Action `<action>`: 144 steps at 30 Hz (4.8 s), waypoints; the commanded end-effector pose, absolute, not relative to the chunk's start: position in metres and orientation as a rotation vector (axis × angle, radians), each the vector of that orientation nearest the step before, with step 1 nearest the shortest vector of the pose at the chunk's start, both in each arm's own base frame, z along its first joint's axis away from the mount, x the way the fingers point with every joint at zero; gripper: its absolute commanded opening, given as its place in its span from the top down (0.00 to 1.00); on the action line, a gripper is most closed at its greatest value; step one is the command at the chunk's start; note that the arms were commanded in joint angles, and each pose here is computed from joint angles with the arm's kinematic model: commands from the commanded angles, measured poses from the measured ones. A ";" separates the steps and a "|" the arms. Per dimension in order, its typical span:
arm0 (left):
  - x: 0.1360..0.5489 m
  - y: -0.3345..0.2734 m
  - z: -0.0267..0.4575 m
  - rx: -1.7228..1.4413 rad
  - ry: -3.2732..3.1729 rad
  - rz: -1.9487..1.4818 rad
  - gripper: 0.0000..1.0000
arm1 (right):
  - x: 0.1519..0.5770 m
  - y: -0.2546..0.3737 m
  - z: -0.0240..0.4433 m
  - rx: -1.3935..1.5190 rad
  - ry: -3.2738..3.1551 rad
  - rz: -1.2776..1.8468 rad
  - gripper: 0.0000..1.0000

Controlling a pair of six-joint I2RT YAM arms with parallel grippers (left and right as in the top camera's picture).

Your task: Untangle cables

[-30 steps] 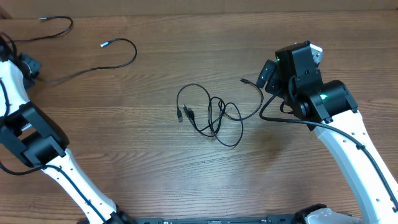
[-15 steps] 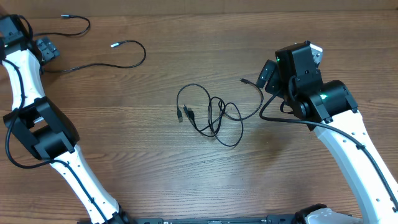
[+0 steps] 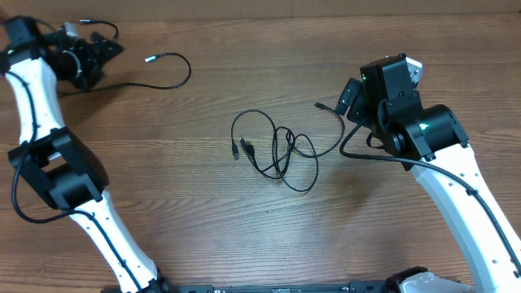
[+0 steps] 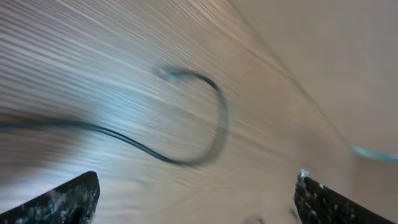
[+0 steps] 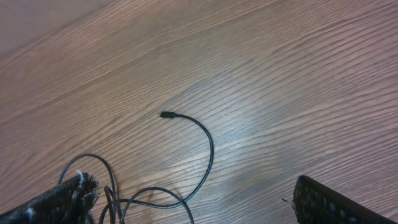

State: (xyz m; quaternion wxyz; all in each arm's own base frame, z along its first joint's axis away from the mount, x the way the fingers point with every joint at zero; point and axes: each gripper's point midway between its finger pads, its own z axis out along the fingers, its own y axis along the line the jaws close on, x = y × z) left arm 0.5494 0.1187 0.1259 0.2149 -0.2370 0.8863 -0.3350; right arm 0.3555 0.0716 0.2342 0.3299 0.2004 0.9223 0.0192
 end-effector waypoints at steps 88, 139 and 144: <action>0.300 -0.252 0.084 1.144 2.999 -0.347 0.56 | 0.333 -0.043 0.212 0.972 2.452 -0.014 0.00; 0.385 -0.263 0.544 0.400 1.760 -0.955 0.96 | 0.333 -0.043 0.212 0.972 2.452 -0.013 0.00; 0.411 -0.177 0.544 0.060 1.797 -0.598 0.96 | 0.333 -0.043 0.212 0.972 2.452 -0.014 0.00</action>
